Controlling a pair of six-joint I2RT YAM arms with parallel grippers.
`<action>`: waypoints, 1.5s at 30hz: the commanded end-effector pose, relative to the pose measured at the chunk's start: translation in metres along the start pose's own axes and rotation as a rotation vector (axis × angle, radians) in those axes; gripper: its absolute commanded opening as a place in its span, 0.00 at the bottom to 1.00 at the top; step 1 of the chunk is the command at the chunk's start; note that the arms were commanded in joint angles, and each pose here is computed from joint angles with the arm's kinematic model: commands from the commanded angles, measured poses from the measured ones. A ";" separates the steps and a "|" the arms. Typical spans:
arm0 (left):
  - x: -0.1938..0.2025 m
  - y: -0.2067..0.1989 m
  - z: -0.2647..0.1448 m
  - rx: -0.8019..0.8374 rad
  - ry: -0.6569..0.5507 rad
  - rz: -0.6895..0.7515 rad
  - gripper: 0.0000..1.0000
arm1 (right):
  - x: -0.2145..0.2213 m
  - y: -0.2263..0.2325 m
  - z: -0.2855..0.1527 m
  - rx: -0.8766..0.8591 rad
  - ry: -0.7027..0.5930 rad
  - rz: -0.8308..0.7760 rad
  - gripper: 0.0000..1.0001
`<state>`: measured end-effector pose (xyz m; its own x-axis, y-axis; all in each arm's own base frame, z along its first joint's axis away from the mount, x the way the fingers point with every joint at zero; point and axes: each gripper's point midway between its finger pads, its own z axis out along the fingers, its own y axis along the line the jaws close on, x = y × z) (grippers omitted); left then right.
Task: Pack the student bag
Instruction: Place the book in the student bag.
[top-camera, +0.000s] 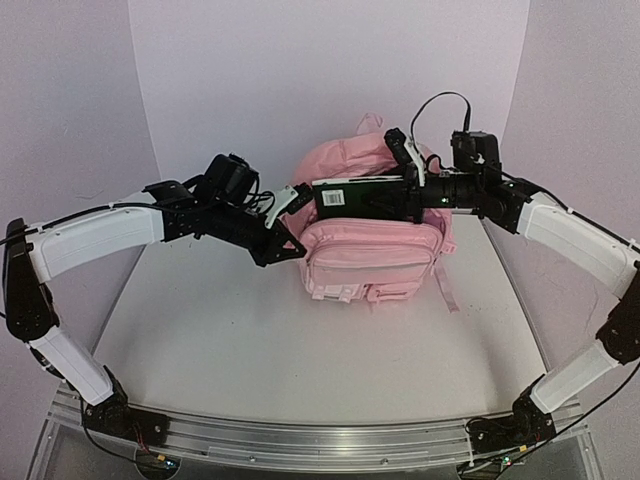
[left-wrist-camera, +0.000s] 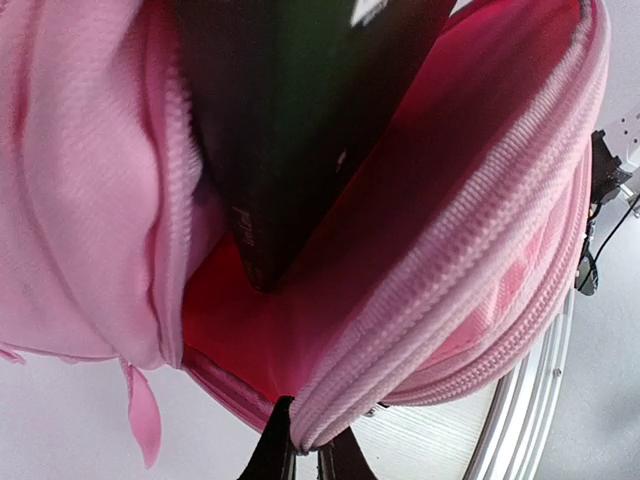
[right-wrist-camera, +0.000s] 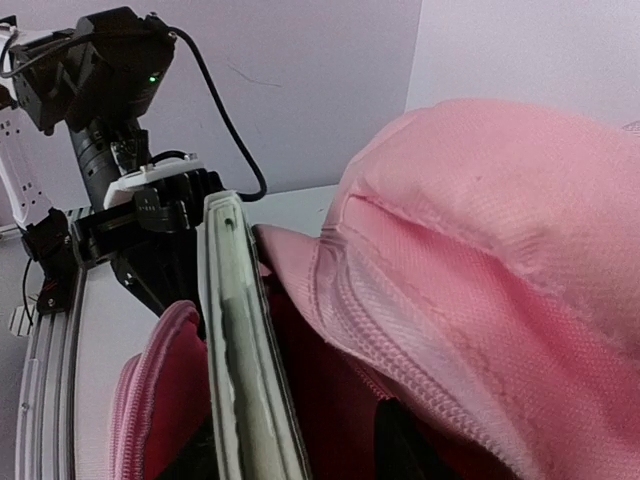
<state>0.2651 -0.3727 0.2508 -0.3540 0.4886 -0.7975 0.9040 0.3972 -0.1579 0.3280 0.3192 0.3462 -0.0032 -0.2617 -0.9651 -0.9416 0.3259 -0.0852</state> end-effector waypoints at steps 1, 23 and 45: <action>-0.057 -0.009 -0.052 -0.012 -0.158 -0.014 0.00 | -0.025 -0.027 -0.015 0.153 -0.052 0.031 0.55; -0.107 0.074 -0.103 -0.156 -0.380 -0.378 0.00 | -0.104 -0.008 -0.104 0.261 -0.320 0.450 0.87; -0.094 0.066 -0.091 -0.068 -0.338 -0.377 0.00 | 0.179 -0.038 -0.055 0.606 0.156 0.680 0.56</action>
<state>0.3379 -0.3165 0.3007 -0.6629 0.1418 -0.7352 0.6258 0.6439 -0.4401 0.3178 0.2136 0.1813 -0.6712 0.0643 -0.7385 -0.3814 0.8243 0.4184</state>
